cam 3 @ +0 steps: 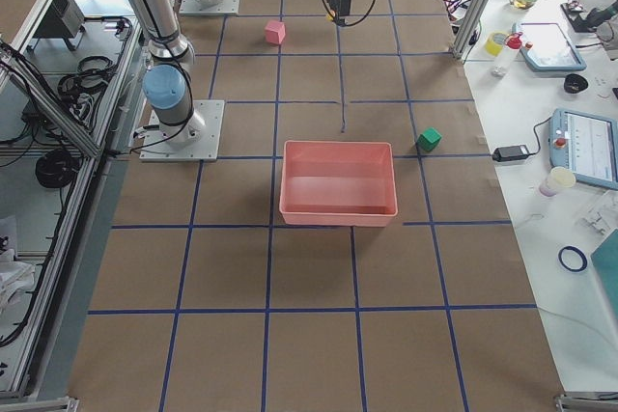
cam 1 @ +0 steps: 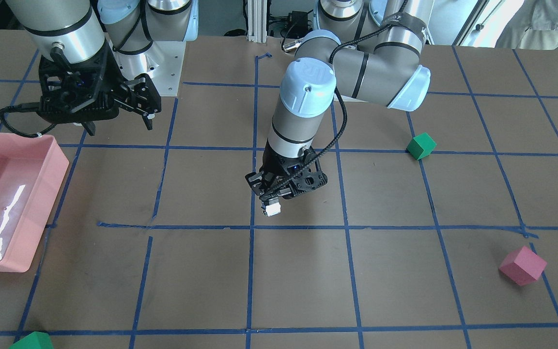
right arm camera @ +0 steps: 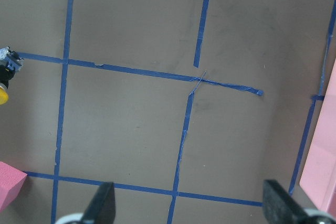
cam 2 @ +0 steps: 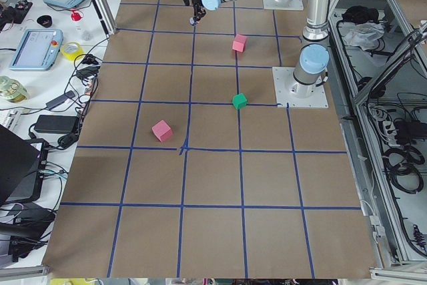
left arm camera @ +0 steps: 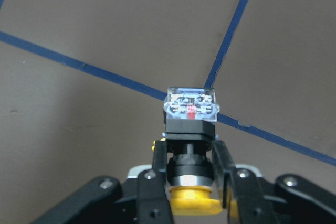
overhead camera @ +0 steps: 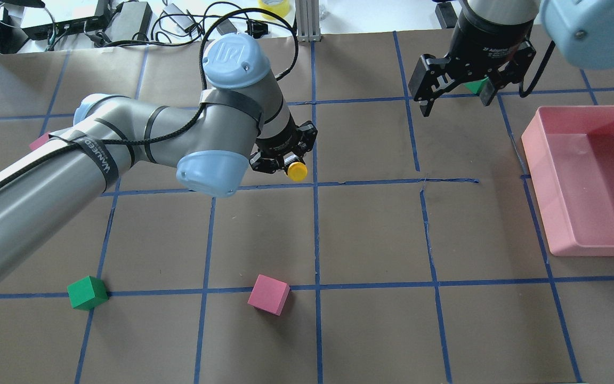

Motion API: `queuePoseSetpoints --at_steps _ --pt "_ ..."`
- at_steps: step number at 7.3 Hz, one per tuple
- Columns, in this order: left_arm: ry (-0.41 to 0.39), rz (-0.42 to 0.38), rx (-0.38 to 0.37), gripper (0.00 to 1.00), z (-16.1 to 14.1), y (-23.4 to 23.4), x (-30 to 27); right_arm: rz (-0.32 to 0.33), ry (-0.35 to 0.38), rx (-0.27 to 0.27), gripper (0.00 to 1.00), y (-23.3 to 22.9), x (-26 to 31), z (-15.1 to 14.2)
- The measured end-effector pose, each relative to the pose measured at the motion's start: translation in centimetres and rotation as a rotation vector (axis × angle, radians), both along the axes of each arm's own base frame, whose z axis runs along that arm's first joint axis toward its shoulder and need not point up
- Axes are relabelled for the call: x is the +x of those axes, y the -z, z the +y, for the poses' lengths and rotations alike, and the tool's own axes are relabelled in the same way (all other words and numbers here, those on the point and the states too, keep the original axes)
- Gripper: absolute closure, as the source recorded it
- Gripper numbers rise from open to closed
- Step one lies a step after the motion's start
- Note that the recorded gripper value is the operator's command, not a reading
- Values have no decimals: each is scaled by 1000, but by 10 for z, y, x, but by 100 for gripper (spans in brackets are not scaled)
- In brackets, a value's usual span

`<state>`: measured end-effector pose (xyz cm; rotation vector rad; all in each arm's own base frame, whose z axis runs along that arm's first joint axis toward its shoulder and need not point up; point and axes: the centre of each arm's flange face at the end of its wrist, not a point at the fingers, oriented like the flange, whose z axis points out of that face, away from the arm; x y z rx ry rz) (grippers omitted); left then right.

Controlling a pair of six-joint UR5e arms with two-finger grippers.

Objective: Align button upright
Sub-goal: 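Lift and rotate the switch with the left gripper to stand upright, then set the switch down upright and open the left gripper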

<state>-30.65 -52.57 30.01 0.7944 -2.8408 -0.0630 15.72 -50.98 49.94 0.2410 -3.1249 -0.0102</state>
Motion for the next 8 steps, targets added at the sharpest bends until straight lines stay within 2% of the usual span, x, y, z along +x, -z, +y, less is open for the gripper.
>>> queuePoseSetpoints --at_steps 2,4,6,8 --pt "-162 156 205 100 -31 25 17 0 1 1 0 0 0 0" --pt "-264 212 357 100 -71 50 24 0 1 1 0 0 0 0" --pt "-294 241 431 100 -87 78 21 0 1 2 0 1 0 0" --pt "-303 278 482 100 -89 101 18 0 1 3 0 1 0 0"
